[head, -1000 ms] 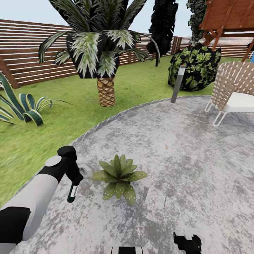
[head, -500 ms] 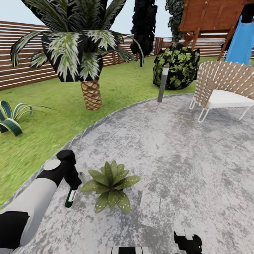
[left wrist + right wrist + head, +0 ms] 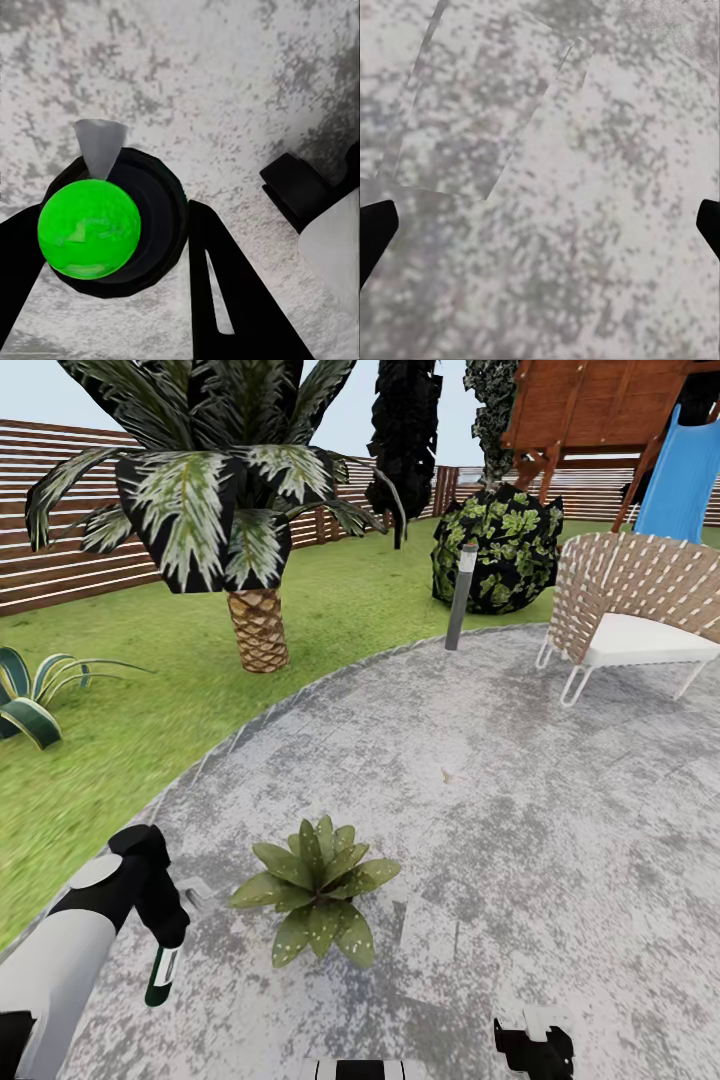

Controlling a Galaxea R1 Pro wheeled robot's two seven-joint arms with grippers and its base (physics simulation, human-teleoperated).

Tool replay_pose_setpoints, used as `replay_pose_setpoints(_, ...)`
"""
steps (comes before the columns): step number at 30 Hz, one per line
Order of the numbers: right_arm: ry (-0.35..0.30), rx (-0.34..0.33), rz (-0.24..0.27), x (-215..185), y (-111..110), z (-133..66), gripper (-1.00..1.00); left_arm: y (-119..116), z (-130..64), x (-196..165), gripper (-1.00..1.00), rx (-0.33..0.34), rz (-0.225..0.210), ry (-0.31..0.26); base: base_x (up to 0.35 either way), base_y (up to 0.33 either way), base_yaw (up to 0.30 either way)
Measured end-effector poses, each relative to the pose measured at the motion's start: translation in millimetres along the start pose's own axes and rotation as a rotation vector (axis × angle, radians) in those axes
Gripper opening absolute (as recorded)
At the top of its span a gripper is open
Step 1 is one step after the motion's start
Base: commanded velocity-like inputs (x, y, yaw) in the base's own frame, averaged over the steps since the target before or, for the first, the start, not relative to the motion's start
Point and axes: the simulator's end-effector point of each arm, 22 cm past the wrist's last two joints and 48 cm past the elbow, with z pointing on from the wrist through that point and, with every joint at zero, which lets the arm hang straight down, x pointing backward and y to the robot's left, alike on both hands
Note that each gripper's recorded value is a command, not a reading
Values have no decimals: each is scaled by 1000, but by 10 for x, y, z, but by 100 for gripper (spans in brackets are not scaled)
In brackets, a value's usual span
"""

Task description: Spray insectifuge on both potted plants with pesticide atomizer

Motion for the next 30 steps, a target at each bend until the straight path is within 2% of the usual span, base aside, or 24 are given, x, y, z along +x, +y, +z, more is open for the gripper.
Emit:
replay_pose_setpoints(4,0,0,0,1,0,0,100,-12,58,65,-100,0,6,20,9,25,-32)
replay_pose_setpoints(10,0,3,3,-2,-4,1,100,-85,138,87,-100,14,9,24,0,16,-259)
replay_pose_setpoints(18,1,1,4,-2,9,0,100,-170,182,39,-100,31,16,23,38,271,-101)
replay_pose_setpoints(21,1,1,5,-1,7,0,100,-180,189,35,-100,32,18,24,39,205,-235)
replay_pose_setpoints(30,1,2,5,-2,7,1,100,-164,181,42,-100,24,24,23,2,10,-283)
